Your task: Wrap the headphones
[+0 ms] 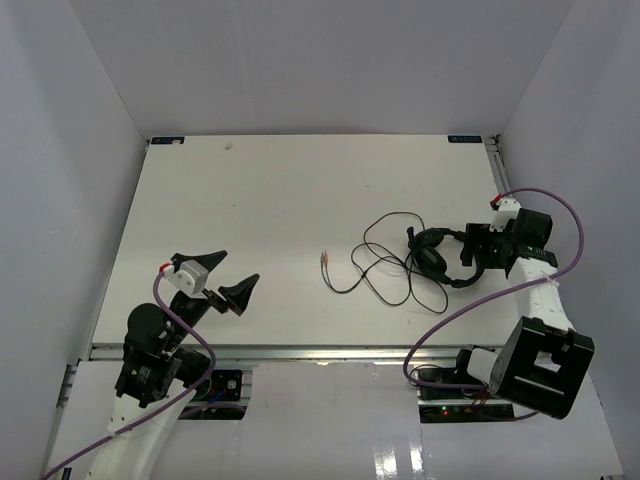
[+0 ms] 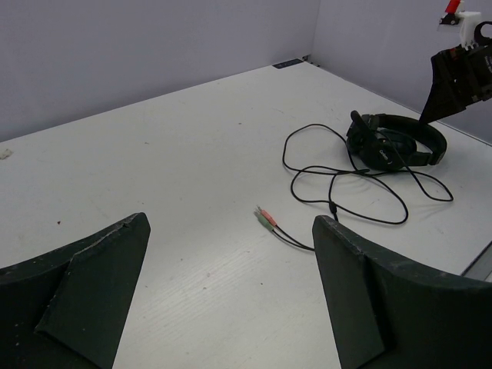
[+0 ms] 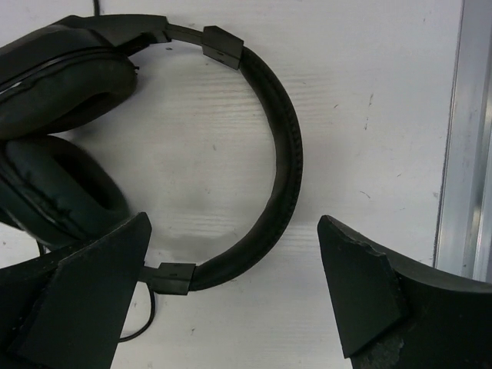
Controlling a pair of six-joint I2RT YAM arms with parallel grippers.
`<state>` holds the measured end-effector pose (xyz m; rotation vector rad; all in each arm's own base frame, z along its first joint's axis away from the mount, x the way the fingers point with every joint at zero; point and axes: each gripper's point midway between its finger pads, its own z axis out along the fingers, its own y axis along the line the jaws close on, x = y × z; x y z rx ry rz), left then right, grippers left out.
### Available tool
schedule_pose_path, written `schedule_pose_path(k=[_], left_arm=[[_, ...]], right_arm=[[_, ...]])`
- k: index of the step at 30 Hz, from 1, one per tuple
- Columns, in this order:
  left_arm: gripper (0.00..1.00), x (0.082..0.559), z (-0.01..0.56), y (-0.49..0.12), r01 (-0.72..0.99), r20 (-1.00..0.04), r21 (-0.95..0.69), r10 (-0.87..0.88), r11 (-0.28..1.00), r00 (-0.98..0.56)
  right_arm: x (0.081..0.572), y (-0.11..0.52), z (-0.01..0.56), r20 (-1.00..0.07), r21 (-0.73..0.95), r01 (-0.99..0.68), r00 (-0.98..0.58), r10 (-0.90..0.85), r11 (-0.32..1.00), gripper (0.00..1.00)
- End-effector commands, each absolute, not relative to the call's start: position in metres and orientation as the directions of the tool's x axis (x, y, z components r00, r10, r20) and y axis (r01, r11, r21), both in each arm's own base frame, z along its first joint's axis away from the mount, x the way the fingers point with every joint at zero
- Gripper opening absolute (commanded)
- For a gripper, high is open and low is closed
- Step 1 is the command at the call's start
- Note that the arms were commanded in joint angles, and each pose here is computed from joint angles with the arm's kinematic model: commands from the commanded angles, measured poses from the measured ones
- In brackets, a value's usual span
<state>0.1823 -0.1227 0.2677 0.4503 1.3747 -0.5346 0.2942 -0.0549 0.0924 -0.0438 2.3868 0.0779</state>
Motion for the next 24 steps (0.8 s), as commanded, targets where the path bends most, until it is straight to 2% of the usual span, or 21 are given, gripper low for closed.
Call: schedule_pose_path(k=[1,6,10,14,18,24], left_arm=[[0.98,0.181,0.273,-0.122,0.597,-0.985,0.002,-0.103,0.803,0.141],[0.98,0.178,0.276,-0.121,0.600,-0.981,0.008,-0.110,0.800,0.159],[0.98,0.176,0.279,-0.120,0.599,-0.978,0.012,-0.116,0.801,0.176],[0.98,0.174,0.281,-0.121,0.605,-0.976,0.016,-0.119,0.796,0.183],[0.98,0.173,0.283,-0.120,0.605,-0.973,0.021,-0.122,0.796,0.194],[0.98,0.172,0.284,-0.120,0.604,-0.972,0.022,-0.125,0.797,0.200]], right_arm=[[0.305,-0.066,0.086,-0.648,0.071,0.024,-0.759,0.064,0.997,1.00],[0.304,-0.075,0.059,-0.573,0.111,0.064,-0.811,0.116,0.992,0.82],[0.305,-0.086,0.040,-0.534,0.108,0.083,-0.836,0.128,0.991,0.75],[0.317,-0.089,0.034,-0.537,0.103,0.041,-0.839,0.090,0.994,0.63],[0.329,-0.089,0.031,-0.558,0.101,-0.012,-0.828,0.047,0.995,0.62],[0.327,-0.080,0.011,-0.504,0.141,-0.080,-0.864,0.002,0.987,0.60]])
